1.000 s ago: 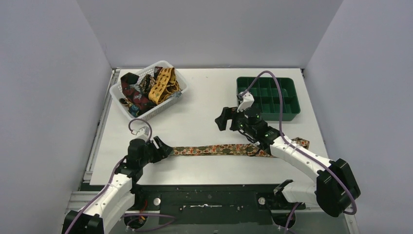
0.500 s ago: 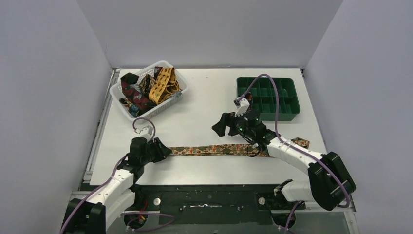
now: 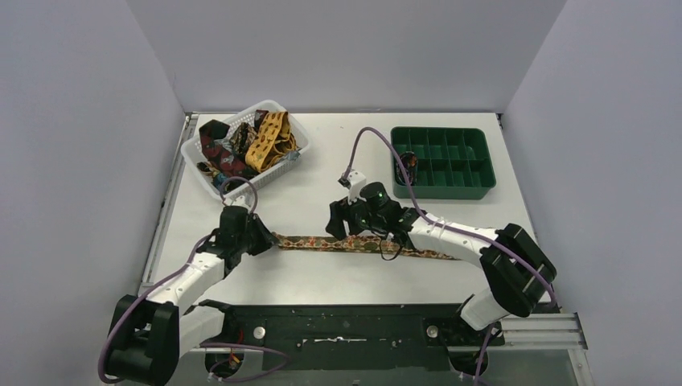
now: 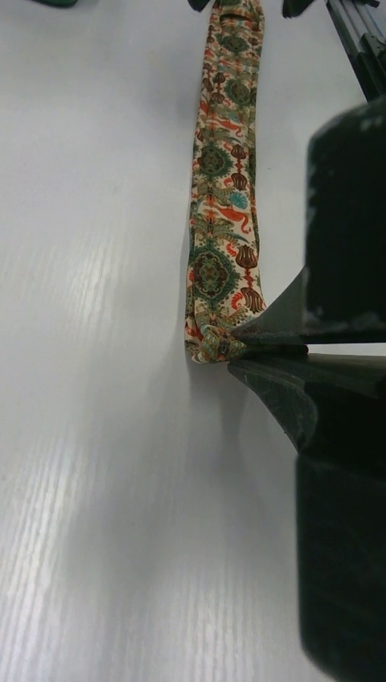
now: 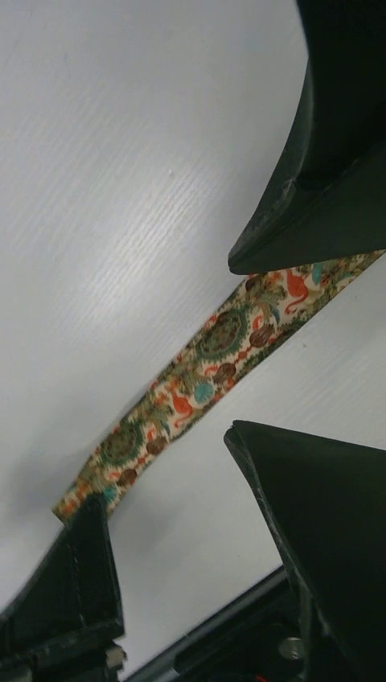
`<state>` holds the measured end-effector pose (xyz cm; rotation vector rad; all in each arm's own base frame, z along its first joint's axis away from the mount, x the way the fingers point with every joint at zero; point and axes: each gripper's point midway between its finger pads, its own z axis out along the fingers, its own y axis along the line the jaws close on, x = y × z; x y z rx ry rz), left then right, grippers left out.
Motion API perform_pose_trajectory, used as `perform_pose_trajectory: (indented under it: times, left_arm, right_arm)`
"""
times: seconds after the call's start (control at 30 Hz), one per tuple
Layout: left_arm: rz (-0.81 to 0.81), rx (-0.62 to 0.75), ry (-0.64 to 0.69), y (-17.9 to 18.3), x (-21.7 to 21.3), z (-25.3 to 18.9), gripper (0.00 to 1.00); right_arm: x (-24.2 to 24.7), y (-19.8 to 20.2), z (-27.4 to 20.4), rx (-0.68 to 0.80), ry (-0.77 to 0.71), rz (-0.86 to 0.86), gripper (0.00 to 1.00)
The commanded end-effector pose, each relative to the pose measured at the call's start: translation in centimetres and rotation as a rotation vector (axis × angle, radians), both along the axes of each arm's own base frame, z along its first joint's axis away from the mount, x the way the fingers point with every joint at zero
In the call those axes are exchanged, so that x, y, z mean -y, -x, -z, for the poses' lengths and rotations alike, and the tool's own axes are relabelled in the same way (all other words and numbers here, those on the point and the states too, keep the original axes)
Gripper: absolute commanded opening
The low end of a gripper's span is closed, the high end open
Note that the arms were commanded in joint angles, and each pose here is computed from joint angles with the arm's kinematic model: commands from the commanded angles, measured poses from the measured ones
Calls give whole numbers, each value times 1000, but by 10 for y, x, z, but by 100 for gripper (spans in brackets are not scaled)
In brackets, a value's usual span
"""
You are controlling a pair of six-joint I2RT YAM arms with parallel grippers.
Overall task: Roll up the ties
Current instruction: Flatten out the tie at the center of the board.
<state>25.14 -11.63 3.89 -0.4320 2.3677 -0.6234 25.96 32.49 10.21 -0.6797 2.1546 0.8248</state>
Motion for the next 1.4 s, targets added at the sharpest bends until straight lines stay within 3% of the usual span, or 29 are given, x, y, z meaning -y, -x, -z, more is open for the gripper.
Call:
perform_pose_trajectory:
  times: [0.0,0.13,0.27,0.37,0.53,0.77,0.93,1.23,1.37]
  left_arm:
    - [-107,-80,-37,4,-16,1,0]
    - [-215,-87,23,9,-29,0,0]
    - [-281,-82,69,13,-41,-3,0]
    - [-324,-69,60,16,-51,-8,0]
    - [-339,-46,64,13,-54,-15,0]
    - [-334,-26,73,11,-53,-20,0]
    - [-327,-10,75,10,-53,-25,0]
    - [-336,5,86,11,-53,-30,0]
    - [-327,17,106,12,-50,-32,0]
  right_arm:
    - [34,-39,-5,23,139,271,70]
    - [86,-49,-13,52,207,539,78]
    - [166,-47,-5,-79,195,836,81]
    - [222,-35,5,-167,179,1001,80]
    - [274,-13,12,-228,117,1185,76]
    - [307,7,52,-420,93,1293,74]
    - [313,0,67,-402,41,1295,77]
    - [367,-1,88,-389,10,1521,81]
    - [375,-2,86,-417,-55,1524,81]
